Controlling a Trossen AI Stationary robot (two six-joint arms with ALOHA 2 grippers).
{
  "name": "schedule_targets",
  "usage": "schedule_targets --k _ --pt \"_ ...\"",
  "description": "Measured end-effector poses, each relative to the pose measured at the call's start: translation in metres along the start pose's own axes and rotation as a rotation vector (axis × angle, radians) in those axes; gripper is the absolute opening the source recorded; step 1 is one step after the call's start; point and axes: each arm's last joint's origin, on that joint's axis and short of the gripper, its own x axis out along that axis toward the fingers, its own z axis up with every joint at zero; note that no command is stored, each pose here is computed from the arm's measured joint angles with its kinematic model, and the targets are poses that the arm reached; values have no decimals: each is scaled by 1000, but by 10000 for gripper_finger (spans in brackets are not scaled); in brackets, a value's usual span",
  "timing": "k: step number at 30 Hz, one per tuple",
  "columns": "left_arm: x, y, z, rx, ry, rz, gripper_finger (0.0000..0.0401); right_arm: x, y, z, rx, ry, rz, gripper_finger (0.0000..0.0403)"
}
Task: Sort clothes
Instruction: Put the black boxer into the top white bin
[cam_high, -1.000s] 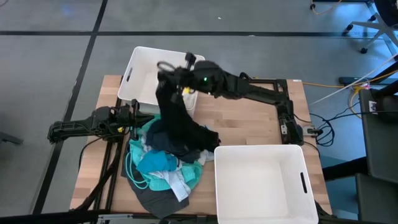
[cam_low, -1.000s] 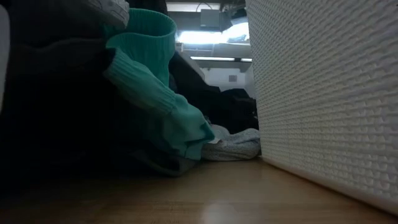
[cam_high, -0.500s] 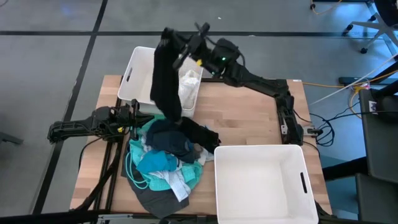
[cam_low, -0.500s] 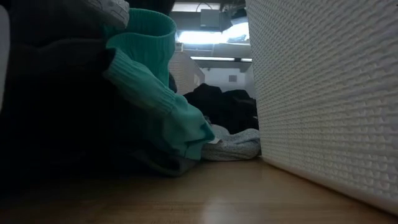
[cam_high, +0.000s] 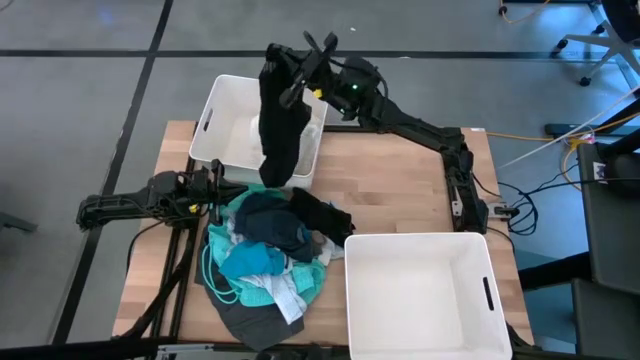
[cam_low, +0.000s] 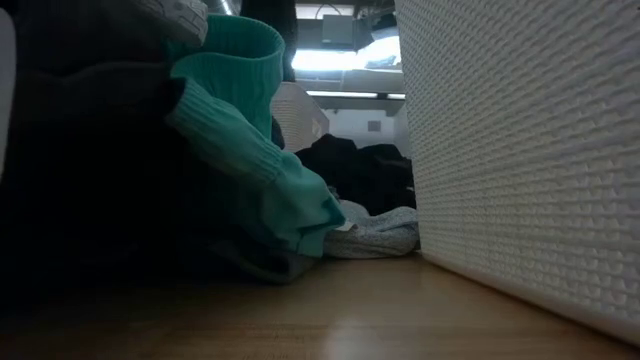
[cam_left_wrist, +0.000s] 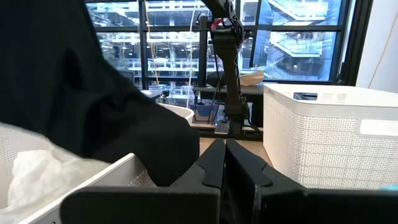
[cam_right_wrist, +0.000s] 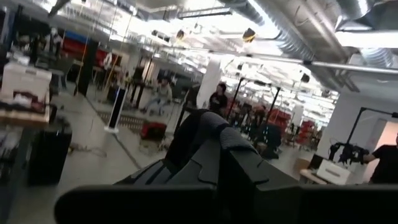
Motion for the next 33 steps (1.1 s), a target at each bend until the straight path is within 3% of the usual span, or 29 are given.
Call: schedule_targets --k 8,19,29,33 --pt "0 0 0 1 -4 0 4 4 1 -29 -39 188 54 14" --pt "0 0 0 5 -4 2 4 -5 16 -69 44 545 154 14" --pt "0 0 0 2 -3 3 4 -10 20 -74 72 610 206 15" --pt "0 0 0 2 -3 3 4 -12 21 -77 64 649 219 44"
